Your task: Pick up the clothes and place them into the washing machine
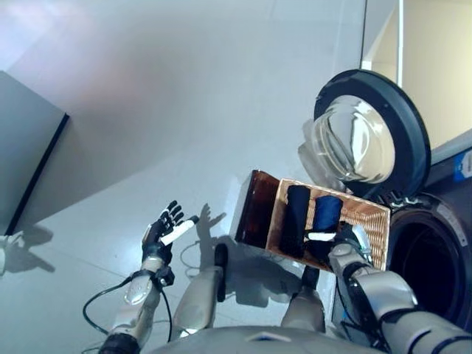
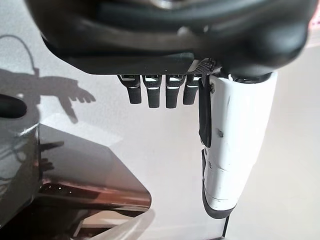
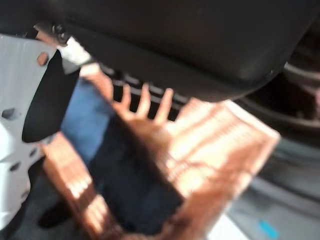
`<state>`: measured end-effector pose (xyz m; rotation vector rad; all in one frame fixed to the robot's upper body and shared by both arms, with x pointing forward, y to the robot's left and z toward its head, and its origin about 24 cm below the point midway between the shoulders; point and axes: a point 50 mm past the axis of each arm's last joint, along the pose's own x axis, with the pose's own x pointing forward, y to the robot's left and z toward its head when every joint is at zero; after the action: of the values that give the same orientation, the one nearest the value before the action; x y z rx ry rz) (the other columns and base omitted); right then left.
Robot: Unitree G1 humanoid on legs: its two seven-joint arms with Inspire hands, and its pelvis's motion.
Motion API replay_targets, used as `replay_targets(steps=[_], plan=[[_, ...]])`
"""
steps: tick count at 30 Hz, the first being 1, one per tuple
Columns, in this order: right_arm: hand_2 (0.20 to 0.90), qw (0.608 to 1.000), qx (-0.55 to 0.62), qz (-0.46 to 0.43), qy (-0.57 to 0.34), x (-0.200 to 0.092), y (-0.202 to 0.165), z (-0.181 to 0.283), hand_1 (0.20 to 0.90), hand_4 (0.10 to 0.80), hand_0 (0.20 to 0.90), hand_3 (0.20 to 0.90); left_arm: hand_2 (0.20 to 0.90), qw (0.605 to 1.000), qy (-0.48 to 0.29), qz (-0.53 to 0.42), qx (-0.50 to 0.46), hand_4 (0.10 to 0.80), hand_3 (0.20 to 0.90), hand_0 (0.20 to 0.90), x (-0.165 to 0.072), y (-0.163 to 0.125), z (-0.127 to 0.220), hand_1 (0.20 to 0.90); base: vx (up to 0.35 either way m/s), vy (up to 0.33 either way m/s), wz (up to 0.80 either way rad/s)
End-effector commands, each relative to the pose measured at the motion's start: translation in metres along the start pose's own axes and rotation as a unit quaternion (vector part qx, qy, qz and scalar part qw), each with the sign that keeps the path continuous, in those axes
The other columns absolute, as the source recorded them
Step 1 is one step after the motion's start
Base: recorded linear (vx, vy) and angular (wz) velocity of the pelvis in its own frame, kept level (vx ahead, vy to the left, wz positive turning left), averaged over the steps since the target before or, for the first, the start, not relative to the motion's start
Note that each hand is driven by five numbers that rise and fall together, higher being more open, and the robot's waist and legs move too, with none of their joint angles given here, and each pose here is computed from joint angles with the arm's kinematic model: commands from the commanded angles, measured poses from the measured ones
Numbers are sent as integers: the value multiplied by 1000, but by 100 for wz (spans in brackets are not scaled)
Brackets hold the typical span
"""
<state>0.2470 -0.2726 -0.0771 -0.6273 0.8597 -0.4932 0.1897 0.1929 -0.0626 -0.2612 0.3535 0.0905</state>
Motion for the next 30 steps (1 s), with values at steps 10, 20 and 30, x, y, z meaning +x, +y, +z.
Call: replay_targets(steps=[10,20,30], plan=[[900,996,-3,-86,30,9,-35,14,900,800,900,900,900,990,-122,-58,33,800,900,900,-2,-6,61,900,-11,9,10],[900,990,44,-115,62,8,-37,11,900,800,900,900,900,988,-137,-56,36,800,900,900,-5,-5,69,900,-10,9,2],[900,990,48,-119,63,9,-40,13,900,800,900,900,900,985,-163,-52,32,800,900,900,-9,-3,81,900,-10,14,-3]])
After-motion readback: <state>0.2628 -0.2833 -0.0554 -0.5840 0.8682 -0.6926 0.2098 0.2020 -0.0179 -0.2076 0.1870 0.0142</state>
